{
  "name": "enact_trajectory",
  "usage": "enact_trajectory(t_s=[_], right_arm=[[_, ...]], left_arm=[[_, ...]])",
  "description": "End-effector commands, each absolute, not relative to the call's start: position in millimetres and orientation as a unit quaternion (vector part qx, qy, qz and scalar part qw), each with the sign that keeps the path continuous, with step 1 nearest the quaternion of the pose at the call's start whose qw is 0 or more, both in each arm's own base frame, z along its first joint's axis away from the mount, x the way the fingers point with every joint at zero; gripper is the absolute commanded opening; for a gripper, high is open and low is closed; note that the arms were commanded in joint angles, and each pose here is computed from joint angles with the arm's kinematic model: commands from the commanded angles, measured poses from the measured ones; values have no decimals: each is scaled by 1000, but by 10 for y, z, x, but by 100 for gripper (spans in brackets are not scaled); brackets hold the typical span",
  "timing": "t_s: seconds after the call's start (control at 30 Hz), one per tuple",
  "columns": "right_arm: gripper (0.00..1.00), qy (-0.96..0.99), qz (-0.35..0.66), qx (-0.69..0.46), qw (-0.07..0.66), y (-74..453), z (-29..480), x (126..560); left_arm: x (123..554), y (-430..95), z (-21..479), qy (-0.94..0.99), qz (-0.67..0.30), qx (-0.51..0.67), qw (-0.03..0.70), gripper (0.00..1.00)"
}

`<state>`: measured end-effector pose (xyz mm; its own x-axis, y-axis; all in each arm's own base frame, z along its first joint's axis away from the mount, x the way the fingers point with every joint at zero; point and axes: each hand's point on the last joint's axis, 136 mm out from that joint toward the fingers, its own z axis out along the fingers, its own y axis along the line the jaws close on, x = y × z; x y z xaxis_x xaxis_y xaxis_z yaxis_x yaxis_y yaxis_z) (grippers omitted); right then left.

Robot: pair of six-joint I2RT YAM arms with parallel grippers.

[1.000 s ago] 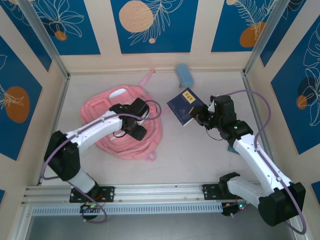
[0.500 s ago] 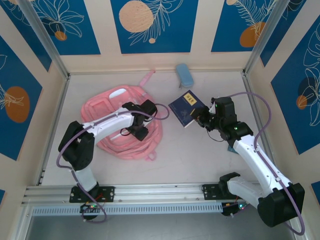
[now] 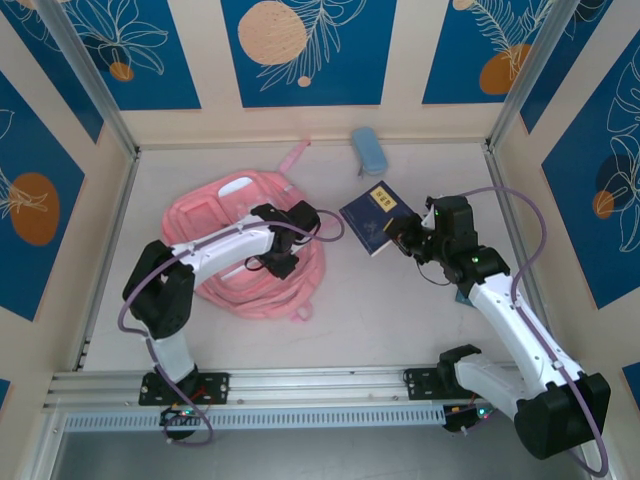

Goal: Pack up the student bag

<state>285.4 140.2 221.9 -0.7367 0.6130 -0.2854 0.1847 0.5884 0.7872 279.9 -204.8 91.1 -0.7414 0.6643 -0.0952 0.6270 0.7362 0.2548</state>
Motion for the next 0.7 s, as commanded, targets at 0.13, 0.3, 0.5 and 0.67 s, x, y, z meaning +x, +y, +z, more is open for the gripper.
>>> enact_trajectory(t_s=[0.13, 0.3, 0.5, 0.67], right_arm=[[0, 843, 397, 224, 286, 1378, 2294, 2783], [0, 842, 419, 200, 275, 1467, 2286, 2698], [0, 835, 467, 148, 249, 1749, 2285, 2591], [0, 833, 494, 133, 210, 2002, 2149, 2503]], left_arm=[[3175, -1883, 2039, 905, 141, 273, 294, 10], [3309, -1897, 2685, 875, 107, 234, 410, 4], [3404, -2265, 3029, 858, 10, 239, 455, 2], [3529, -2512, 3112, 857, -28, 237, 458, 0]])
